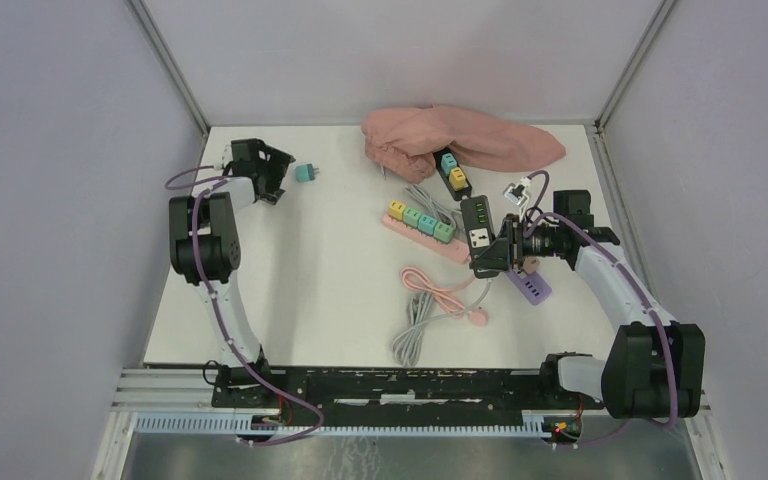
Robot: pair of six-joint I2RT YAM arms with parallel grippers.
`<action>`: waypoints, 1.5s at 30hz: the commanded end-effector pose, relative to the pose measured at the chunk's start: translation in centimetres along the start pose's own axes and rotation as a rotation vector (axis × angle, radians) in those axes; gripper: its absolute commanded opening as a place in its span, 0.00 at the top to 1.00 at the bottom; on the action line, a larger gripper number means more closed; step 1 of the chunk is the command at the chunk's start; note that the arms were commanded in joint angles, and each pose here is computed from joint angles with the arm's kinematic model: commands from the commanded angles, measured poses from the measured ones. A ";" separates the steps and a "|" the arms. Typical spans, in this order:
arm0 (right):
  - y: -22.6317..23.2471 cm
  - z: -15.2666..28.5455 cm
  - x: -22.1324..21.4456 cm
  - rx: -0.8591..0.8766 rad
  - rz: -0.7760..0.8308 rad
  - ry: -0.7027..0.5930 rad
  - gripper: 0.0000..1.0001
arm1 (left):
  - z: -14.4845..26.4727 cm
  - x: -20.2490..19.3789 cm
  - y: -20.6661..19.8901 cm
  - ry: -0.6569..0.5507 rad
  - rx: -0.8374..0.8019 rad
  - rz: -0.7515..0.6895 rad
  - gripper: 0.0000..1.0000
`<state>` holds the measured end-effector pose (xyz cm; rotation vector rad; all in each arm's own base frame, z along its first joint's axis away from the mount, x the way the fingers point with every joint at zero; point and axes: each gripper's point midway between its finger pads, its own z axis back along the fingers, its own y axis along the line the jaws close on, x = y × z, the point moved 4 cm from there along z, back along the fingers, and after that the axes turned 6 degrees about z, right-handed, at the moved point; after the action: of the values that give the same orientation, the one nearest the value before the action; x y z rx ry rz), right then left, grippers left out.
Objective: Pull the plug off the socket
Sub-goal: Place the plug at the center of the board, then place the socket at the center of the board.
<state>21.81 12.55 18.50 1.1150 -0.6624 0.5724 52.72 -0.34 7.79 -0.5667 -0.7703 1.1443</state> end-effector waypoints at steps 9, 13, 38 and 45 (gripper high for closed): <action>1.3 0.5 1.9 0.064 0.113 -0.037 1.00 | 13.5 -5.0 -2.2 0.093 -0.443 -0.283 0.01; 1.4 0.6 1.7 0.071 0.129 -0.034 1.00 | 21.0 -10.3 -4.1 0.159 -0.757 -0.416 0.01; 1.4 0.6 1.2 0.085 0.135 -0.026 1.00 | 37.4 -30.3 -6.5 0.205 -0.849 -0.669 0.01; 1.3 0.6 1.2 0.076 0.134 -0.022 1.00 | 36.0 -33.9 -7.7 0.117 -0.620 -0.610 0.01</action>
<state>20.82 12.47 18.56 1.1363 -0.6711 0.6459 20.38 -34.50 28.26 -0.9984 -1.0730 0.1252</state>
